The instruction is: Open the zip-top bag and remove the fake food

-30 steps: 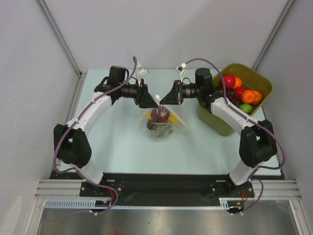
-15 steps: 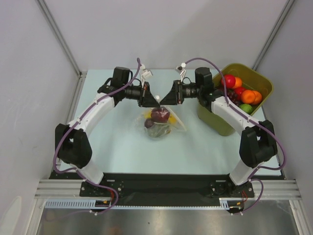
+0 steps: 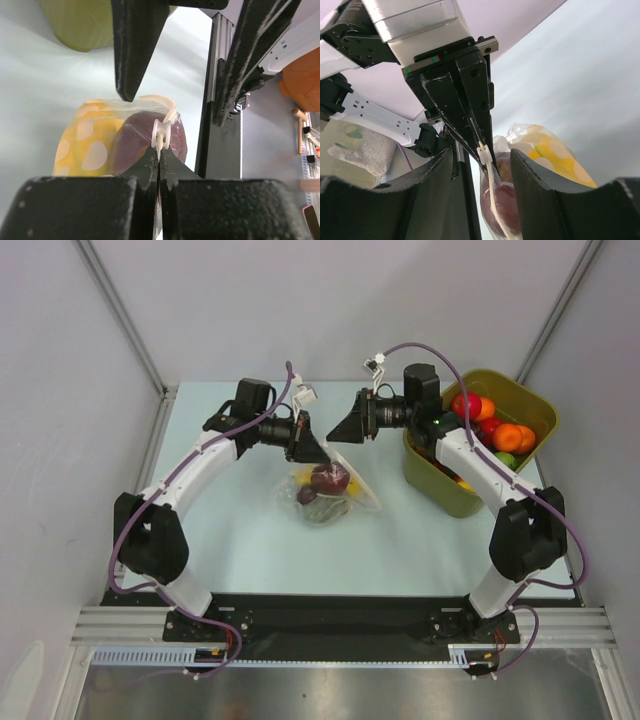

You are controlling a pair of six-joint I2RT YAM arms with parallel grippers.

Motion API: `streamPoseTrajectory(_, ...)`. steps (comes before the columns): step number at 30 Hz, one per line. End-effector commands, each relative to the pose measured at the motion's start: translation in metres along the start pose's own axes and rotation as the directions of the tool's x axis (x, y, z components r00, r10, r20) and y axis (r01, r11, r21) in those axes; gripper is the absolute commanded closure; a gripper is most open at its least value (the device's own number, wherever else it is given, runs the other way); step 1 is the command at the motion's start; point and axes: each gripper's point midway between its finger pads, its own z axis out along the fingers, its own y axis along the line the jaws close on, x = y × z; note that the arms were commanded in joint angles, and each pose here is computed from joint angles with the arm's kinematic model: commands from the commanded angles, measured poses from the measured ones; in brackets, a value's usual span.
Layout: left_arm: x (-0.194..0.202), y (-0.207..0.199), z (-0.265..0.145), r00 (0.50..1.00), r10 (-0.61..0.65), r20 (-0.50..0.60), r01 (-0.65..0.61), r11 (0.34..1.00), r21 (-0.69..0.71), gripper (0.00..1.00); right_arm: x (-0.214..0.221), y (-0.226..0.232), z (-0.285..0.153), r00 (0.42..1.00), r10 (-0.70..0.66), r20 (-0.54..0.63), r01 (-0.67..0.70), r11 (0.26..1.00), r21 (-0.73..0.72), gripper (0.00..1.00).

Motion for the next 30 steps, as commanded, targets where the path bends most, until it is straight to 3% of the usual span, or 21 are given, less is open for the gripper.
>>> streamPoseTrajectory(1, -0.01, -0.018, -0.001, 0.996, 0.084, 0.025, -0.086, 0.994, 0.061, 1.0, -0.009, 0.007, 0.007, 0.999, -0.047, 0.002, 0.047, 0.999, -0.021, 0.45)
streamPoseTrajectory(10, -0.011, -0.019, 0.0, 0.996, 0.085, 0.023, -0.087, 0.994, 0.065, 1.0, 0.009, 0.003, 0.017, 0.998, -0.034, -0.056, 0.033, 0.999, -0.01, 0.48)
streamPoseTrajectory(13, -0.009, -0.017, 0.0, 0.997, 0.08, 0.02, -0.081, 0.995, 0.064, 1.0, 0.008, 0.006, 0.017, 0.998, -0.038, -0.054, 0.037, 0.999, -0.014, 0.58)
streamPoseTrajectory(18, -0.009, -0.016, 0.001, 0.997, 0.078, 0.018, -0.079, 0.995, 0.06, 1.0, 0.006, 0.006, 0.017, 0.998, -0.044, -0.049, 0.043, 0.999, -0.015, 0.85)
streamPoseTrajectory(30, -0.007, -0.008, 0.004, 0.998, 0.062, 0.017, -0.062, 0.997, 0.034, 1.0, 0.007, 0.004, 0.017, 0.997, -0.051, -0.05, 0.051, 0.999, -0.004, 0.95)
